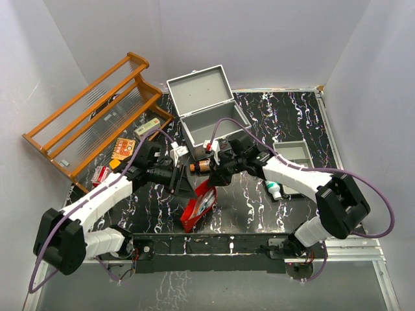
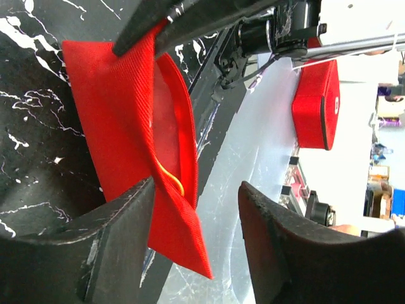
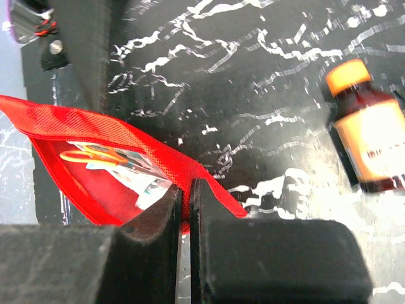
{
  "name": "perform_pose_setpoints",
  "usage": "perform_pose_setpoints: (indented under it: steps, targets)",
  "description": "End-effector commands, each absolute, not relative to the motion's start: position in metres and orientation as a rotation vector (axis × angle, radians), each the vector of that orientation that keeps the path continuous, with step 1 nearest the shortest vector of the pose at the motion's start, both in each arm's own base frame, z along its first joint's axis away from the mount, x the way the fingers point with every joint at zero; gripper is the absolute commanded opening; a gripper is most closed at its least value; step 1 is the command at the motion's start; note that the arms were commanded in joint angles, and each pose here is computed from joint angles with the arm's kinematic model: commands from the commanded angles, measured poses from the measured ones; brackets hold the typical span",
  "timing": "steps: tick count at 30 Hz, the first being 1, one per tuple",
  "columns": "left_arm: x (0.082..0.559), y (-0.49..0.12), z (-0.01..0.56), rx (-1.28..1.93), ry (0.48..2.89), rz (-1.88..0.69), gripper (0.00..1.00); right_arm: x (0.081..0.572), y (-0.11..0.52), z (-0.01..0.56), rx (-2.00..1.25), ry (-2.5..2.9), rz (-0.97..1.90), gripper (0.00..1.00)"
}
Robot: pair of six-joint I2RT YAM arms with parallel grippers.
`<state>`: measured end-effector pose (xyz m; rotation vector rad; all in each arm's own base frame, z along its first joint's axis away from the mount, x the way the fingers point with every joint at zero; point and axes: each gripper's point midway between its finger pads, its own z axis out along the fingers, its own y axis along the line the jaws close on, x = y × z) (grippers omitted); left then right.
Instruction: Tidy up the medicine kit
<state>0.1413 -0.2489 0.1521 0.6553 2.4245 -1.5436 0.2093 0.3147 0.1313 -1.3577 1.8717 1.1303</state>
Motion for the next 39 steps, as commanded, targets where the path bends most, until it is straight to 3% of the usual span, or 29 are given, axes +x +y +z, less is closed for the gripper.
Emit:
perform_pose_setpoints:
  steps: [1,9,16,23,28,35,39]
  targets:
    - [0.139,-0.244,0.158,0.613,2.369,-1.489,0.57,0.232,0.296,0.139,-1.15,1.975,1.007,0.0]
    - [0.146,-0.227,0.144,0.456,2.406,-1.293,0.59,0.258,0.256,0.127,-0.814,2.19,0.863,0.0]
    - [0.161,-0.218,0.134,0.37,2.416,-1.161,0.43,0.266,0.244,0.128,-0.747,2.193,0.804,0.0]
    - [0.181,-0.218,0.131,0.316,2.365,-1.096,0.43,0.263,0.245,0.129,-0.788,2.159,0.822,0.0]
    - [0.185,-0.231,0.144,0.337,2.284,-1.193,0.44,0.261,0.247,0.134,-0.813,2.118,0.833,0.0]
    - [0.175,-0.243,0.149,0.376,2.259,-1.336,0.29,0.26,0.25,0.136,-0.8,2.128,0.865,0.0]
    - [0.167,-0.24,0.145,0.387,2.287,-1.347,0.29,0.264,0.25,0.133,-0.774,2.148,0.851,0.0]
